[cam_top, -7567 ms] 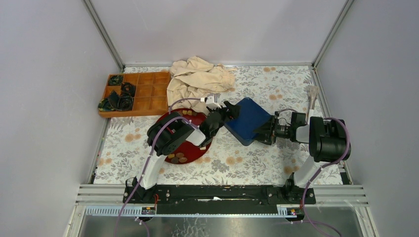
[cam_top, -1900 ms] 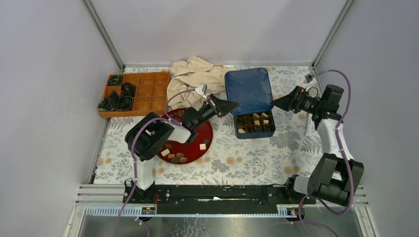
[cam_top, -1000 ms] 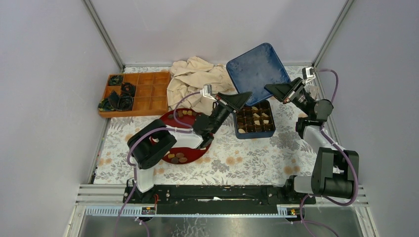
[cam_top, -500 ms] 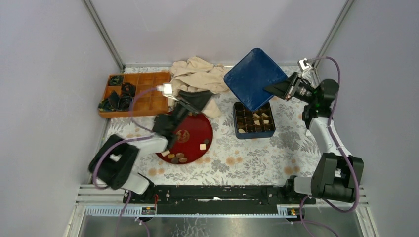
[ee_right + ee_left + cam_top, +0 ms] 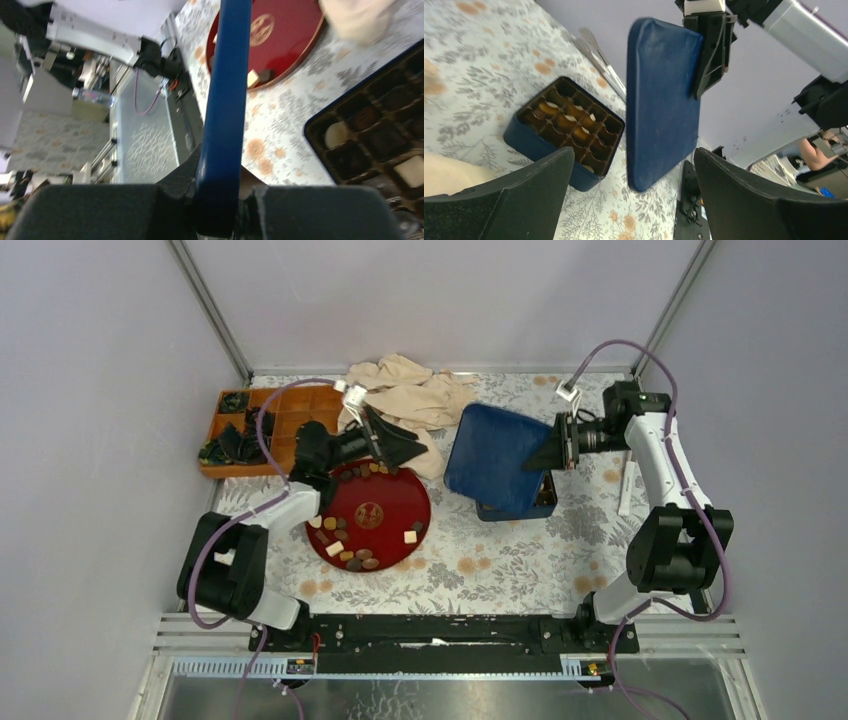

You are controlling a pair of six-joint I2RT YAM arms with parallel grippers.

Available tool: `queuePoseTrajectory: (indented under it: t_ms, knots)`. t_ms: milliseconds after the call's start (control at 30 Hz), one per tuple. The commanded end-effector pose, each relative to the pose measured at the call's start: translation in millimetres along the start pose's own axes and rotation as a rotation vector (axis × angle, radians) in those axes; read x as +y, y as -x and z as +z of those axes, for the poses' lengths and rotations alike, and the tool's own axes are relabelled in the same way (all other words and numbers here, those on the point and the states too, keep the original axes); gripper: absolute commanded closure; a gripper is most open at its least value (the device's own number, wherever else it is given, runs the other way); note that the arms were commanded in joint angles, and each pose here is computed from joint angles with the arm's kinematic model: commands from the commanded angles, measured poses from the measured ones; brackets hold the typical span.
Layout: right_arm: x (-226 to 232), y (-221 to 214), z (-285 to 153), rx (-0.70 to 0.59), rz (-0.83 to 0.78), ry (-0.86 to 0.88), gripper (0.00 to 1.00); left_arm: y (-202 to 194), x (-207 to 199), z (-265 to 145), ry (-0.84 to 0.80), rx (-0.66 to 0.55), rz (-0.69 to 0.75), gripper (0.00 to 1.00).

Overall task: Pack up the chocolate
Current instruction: Adjust the box lid.

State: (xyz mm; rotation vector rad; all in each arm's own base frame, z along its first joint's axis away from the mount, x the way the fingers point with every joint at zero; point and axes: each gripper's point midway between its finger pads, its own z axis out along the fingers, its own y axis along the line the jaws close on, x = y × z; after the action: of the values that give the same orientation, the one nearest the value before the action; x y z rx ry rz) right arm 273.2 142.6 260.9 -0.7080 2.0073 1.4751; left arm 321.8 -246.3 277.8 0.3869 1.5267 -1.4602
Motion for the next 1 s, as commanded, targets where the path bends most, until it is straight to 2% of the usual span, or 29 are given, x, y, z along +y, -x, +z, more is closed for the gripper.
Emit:
queuePoseTrajectory:
  t_ms: [0,133,200,267,333,400,433,500,633,700,800,967]
  knots:
    - [42.2,-26.4,9.2,0.087,-0.027,0.103,1.0,-22.5,-10.5,23.9,-0.085,0.126,0.027,0.04]
    - [44.9,-24.3,10.6,0.081,-0.027,0.114,1.0,-36.8,-21.2,42.4,-0.164,0.159,0.016,0.08]
    - [44.4,-22.9,11.2,0.077,-0.019,0.119,1.0,-48.5,-29.6,51.8,-0.207,0.188,-0.013,0.13]
    - [49.3,-26.2,17.3,0.099,-0.025,0.14,1.0,-60.9,-33.2,59.8,-0.234,0.216,-0.051,0.22]
    - [50.0,-26.7,18.2,0.103,-0.024,0.142,1.0,-63.9,-44.0,63.3,-0.287,0.206,-0.092,0.42]
    - [50.5,-26.9,17.8,0.105,-0.021,0.14,1.0,-58.6,-54.8,62.3,-0.351,0.166,-0.135,0.87]
    - [51.4,-26.9,17.6,0.104,-0.02,0.14,0.99,-56.1,-59.5,60.4,-0.382,0.15,-0.163,1.0]
    - [55.2,-25.7,17.6,0.096,-0.017,0.147,0.87,-51.6,-65.0,57.9,-0.422,0.112,-0.206,1.0]
    - [62.1,-17.0,9.1,0.032,-0.007,0.143,0.49,-41.9,-62.6,55.9,-0.373,0.018,-0.253,1.0]
    - [60.1,-6.4,-3.3,-0.048,0.017,0.124,0.38,-32.1,-66.8,52.1,-0.354,-0.044,-0.243,1.0]
    - [59.4,-0.9,-11.3,-0.12,0.048,0.127,0.32,-17.5,-75.0,49.0,-0.336,-0.133,-0.251,1.0]
    - [60.6,-0.8,-8.7,-0.156,0.094,0.168,0.37,-12.7,-85.7,58.0,-0.333,-0.206,-0.286,1.0]
